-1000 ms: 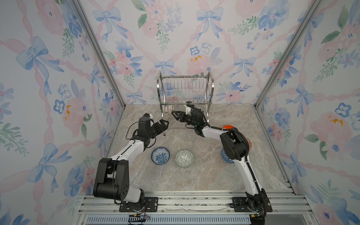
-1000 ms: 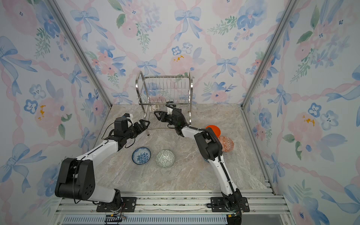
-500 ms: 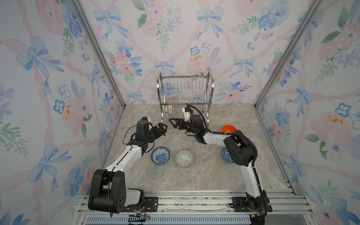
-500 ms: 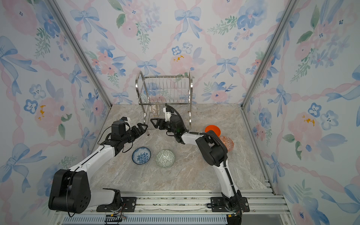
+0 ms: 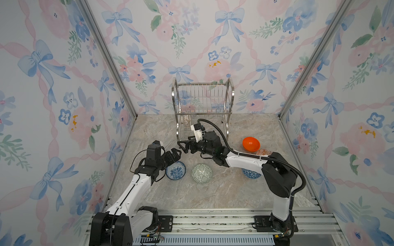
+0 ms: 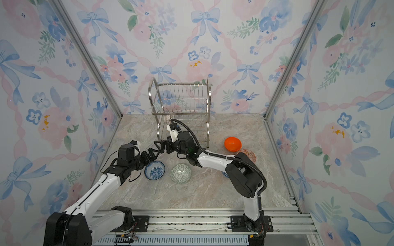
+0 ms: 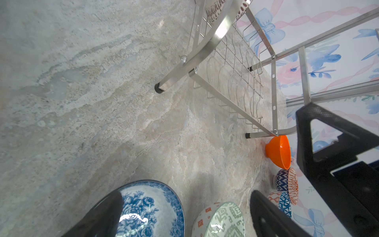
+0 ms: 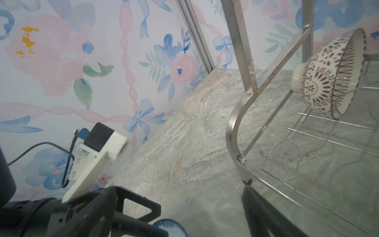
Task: Load bowls into a dish rack
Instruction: Pick up the bowl from the middle-left of the table.
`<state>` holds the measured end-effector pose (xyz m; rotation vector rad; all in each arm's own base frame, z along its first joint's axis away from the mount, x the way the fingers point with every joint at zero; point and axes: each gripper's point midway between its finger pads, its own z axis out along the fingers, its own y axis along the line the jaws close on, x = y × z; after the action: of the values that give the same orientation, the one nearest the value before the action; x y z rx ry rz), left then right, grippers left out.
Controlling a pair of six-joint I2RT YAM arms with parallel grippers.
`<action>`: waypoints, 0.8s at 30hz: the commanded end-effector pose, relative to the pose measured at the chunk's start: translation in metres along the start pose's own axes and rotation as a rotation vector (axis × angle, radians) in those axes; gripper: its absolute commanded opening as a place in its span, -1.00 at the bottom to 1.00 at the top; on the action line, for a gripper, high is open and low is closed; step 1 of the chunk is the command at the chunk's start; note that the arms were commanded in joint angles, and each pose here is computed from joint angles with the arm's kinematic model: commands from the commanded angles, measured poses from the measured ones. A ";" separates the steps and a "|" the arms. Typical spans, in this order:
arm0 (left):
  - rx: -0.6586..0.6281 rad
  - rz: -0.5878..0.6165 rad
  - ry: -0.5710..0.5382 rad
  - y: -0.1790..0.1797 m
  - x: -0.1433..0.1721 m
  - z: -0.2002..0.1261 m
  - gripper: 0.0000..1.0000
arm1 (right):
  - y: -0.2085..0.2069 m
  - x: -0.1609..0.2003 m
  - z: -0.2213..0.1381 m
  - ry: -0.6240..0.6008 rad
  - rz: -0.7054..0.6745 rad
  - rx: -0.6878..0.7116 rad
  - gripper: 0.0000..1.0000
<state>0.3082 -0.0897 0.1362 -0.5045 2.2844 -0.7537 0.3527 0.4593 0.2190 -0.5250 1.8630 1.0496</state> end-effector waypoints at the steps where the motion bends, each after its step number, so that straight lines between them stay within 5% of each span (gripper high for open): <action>1: -0.024 0.033 0.036 0.006 0.016 -0.006 0.95 | -0.021 0.021 -0.023 0.106 -0.098 0.179 0.94; 10: -0.275 0.076 0.022 0.049 0.021 -0.021 0.95 | -0.063 0.021 -0.085 0.144 -0.092 0.501 0.94; 24: -0.416 0.043 0.026 0.081 0.044 -0.017 0.95 | -0.054 0.032 -0.107 0.223 -0.179 0.500 0.94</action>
<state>0.2607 -0.0521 0.0857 -0.5863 2.4471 -0.3187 0.3267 0.3497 0.2040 -0.4586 2.1083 0.4935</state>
